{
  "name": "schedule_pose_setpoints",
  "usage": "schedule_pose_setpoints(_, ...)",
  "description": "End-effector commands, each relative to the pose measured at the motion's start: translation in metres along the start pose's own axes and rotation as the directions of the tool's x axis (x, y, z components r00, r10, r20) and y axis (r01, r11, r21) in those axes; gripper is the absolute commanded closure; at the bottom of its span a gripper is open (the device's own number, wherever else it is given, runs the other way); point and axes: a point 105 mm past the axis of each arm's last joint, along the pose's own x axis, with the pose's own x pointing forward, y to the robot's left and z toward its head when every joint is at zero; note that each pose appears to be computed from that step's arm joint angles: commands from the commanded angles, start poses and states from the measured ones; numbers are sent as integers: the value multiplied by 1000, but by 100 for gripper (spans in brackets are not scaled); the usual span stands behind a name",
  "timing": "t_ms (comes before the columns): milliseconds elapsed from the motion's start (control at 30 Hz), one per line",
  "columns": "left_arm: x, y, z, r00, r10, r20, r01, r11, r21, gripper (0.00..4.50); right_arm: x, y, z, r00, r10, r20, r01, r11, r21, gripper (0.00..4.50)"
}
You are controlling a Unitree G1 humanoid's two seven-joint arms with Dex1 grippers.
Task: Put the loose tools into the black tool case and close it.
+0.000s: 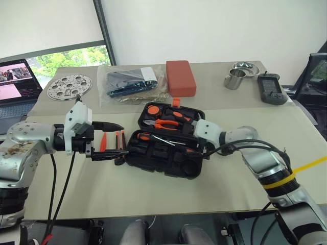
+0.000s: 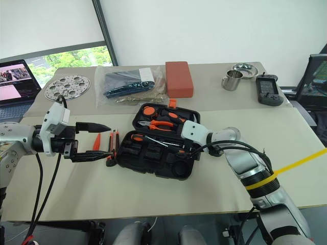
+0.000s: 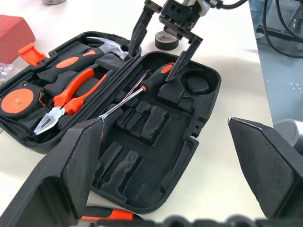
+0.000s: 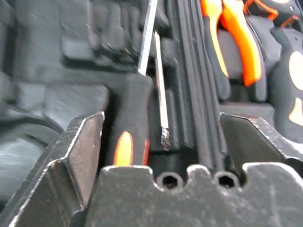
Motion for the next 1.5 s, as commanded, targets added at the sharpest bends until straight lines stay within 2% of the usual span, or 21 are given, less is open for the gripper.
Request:
schedule_pose_setpoints(33,-1,2,10,1000,0,6,0,998,57,0,-16,-9,33,988,-30,150,22,998,58,5)
schedule_pose_setpoints(133,0,4,9,1000,0,9,0,998,59,0,-13,-8,35,984,-46,175,23,991,129,81)
schedule_pose_setpoints(367,0,9,11,1000,7,10,-8,998,69,0,7,-10,26,978,-149,144,97,943,319,319)
schedule_pose_setpoints(467,-1,9,12,1000,9,9,-9,997,73,0,9,-16,22,975,-187,117,137,930,342,423)
schedule_pose_setpoints(500,-1,9,12,1000,9,7,-9,997,75,0,10,-15,20,978,-179,105,135,933,334,445)
schedule_pose_setpoints(867,-1,10,11,1000,11,-6,-11,997,83,0,26,10,1,996,-91,5,85,950,301,445)
schedule_pose_setpoints(1033,-1,9,10,1000,14,-10,-13,996,83,0,27,14,0,997,-75,-1,72,951,299,445)
schedule_pose_setpoints(1133,-1,9,10,1000,15,-11,-15,996,83,0,29,24,3,1000,-19,12,15,960,281,445)
schedule_pose_setpoints(1333,-1,10,10,1000,20,-8,-19,996,82,0,25,11,6,996,-90,11,84,962,261,445)
schedule_pose_setpoints(1500,0,10,8,1000,27,-11,-26,996,82,0,17,8,17,995,-90,54,74,967,246,445)
